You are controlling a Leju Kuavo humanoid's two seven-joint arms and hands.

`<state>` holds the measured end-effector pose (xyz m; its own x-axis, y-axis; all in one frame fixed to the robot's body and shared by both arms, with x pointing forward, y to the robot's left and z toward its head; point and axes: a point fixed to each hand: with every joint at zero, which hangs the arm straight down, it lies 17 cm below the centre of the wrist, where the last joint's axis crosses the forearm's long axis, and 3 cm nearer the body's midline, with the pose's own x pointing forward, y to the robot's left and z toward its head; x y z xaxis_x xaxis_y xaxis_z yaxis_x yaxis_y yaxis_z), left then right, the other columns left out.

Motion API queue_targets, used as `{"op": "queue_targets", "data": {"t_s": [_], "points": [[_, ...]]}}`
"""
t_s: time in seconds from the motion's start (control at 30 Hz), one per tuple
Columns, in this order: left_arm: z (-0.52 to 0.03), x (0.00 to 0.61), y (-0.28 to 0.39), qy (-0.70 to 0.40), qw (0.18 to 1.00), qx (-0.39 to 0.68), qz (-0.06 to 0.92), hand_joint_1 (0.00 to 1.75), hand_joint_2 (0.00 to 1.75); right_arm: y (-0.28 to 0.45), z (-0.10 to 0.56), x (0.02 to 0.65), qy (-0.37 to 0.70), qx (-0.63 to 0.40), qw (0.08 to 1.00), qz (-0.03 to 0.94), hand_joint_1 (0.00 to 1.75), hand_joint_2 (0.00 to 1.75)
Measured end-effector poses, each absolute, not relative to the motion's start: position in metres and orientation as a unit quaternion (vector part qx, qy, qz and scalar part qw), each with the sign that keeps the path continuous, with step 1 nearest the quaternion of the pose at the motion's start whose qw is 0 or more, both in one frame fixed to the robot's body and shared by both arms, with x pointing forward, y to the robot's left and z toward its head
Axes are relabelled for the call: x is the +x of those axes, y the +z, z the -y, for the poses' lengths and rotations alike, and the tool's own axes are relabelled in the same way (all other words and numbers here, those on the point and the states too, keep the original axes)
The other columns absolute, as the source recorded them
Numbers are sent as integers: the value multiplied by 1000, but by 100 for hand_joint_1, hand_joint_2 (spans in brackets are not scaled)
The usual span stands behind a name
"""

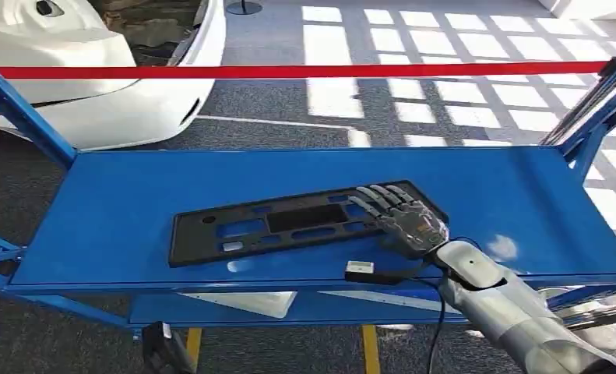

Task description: Take the parts from the cabinet and place them on the table.

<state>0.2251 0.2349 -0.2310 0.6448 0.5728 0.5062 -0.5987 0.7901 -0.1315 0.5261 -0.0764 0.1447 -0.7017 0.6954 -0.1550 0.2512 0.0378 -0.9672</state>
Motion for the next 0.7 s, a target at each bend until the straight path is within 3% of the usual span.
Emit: {"op": "queue_targets", "data": {"t_s": [0.7], "points": [[-233, 227, -231, 320, 908, 20, 270, 0, 0, 141, 77, 531, 593, -370, 184, 691, 0, 175]]}}
